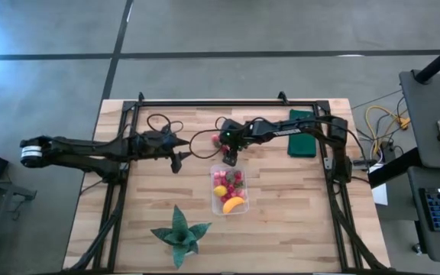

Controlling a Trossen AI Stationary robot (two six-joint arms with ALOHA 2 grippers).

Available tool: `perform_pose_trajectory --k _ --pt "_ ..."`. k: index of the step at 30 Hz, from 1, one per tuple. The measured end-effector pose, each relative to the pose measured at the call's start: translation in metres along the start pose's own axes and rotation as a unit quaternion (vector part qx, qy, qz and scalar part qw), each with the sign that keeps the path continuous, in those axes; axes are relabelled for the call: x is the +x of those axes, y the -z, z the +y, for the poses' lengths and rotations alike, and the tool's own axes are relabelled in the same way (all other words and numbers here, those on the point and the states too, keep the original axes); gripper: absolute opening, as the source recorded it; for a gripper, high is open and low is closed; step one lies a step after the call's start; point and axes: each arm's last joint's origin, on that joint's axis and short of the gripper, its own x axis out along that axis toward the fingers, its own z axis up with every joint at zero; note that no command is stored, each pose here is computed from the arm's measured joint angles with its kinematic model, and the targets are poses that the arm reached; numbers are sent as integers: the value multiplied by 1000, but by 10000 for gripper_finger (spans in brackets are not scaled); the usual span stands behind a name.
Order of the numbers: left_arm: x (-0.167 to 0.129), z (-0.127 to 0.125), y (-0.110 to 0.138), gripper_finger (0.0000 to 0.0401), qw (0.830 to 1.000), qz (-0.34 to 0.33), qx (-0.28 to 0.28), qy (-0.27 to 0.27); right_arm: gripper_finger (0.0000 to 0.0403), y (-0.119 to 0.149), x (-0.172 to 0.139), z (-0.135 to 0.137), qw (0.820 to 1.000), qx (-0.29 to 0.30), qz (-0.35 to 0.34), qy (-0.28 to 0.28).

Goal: Pick and placing Produce into tupperware
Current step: Put the strawberry into the transparent bin

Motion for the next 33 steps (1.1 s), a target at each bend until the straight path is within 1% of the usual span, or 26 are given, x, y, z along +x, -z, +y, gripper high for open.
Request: perform_pose_trajectory --k 6,11,15,19,23,25,28,30,33 --pt "1 2 0 209 1000 2 -1 -2 215 -3 4 -1 1000 17 -16 -3" --pt "1 2 0 209 1000 2 -1 -2 215 -3 4 -1 1000 12 -18 -2" --pt "1 2 0 209 1000 2 -4 -2 215 -1 1 -2 999 46 -5 2" --pt "1 2 0 209 1000 2 -5 -2 215 -3 -7 -7 996 78 41 8" --pt "1 2 0 209 1000 2 -5 -2 215 -11 -14 -17 990 119 60 -40" --pt "1 2 0 209 1000 2 -5 -2 215 -18 -18 -23 989 135 49 -40" --pt "1 2 0 209 1000 2 -5 -2 215 -28 -24 -29 989 140 31 -45" --pt "1 2 0 209 1000 2 -5 -3 215 -31 -21 -30 990 132 29 -51" --pt "1 2 0 209 1000 2 -5 -2 215 -30 -8 -30 990 119 58 -54"
